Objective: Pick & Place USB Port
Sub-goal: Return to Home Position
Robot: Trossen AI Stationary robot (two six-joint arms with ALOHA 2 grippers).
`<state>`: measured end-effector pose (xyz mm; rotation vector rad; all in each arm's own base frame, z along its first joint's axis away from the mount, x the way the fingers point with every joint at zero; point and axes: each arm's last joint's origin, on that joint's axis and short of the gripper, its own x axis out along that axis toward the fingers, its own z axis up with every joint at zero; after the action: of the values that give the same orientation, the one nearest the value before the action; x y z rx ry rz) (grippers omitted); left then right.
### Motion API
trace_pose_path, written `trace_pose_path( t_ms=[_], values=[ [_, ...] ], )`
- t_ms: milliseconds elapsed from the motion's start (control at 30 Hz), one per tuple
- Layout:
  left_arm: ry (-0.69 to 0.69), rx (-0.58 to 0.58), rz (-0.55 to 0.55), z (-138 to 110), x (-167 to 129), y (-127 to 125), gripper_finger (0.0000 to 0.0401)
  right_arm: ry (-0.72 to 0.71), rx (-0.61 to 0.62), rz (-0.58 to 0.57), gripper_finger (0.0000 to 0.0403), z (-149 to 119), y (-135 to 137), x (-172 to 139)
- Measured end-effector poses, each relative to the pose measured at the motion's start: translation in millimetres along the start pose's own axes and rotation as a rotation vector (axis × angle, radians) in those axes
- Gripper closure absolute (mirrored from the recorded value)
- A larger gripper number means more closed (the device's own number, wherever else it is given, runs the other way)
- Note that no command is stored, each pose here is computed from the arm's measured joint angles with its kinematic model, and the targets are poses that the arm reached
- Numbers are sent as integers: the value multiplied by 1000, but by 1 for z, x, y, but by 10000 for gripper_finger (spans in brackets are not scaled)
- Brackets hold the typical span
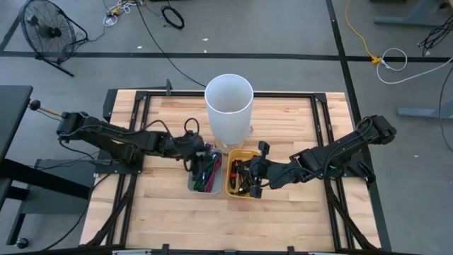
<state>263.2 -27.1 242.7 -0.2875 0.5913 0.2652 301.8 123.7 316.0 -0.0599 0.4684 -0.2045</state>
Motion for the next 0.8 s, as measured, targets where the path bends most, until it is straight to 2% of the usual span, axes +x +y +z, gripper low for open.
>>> trace_pose_path(
  t_ms=[67, 167, 267, 333, 467, 533, 600, 733, 800],
  values=[
    [9, 31, 44, -2, 2, 1, 220, 7, -5, -2, 323, -1, 0, 0],
    [11, 61, 189, -6, 2, 9, 220, 33, -23, -16, 323, -4, -1, 0],
    [-19, 121, 335, -5, 2, 15, 220, 40, -43, -96, 323, -6, -4, 0],
    [-44, 164, 391, -4, 1, 16, 220, 37, -50, -137, 323, -6, -5, 0],
    [-61, 211, 432, 0, -5, 20, 220, 89, -124, -220, 323, -14, -9, -2],
    [-98, 213, 469, 6, -13, 24, 220, 109, -123, -283, 323, -22, -14, -6],
    [-120, 216, 471, 10, -21, 26, 220, 100, -82, -326, 323, -31, -22, -13],
    [-179, 225, 429, 13, -39, 30, 220, 59, 4, -334, 323, -57, -43, -35],
    [-242, 220, 370, 8, -46, 33, 220, 20, 47, -315, 323, -71, -55, -49]
  ],
)
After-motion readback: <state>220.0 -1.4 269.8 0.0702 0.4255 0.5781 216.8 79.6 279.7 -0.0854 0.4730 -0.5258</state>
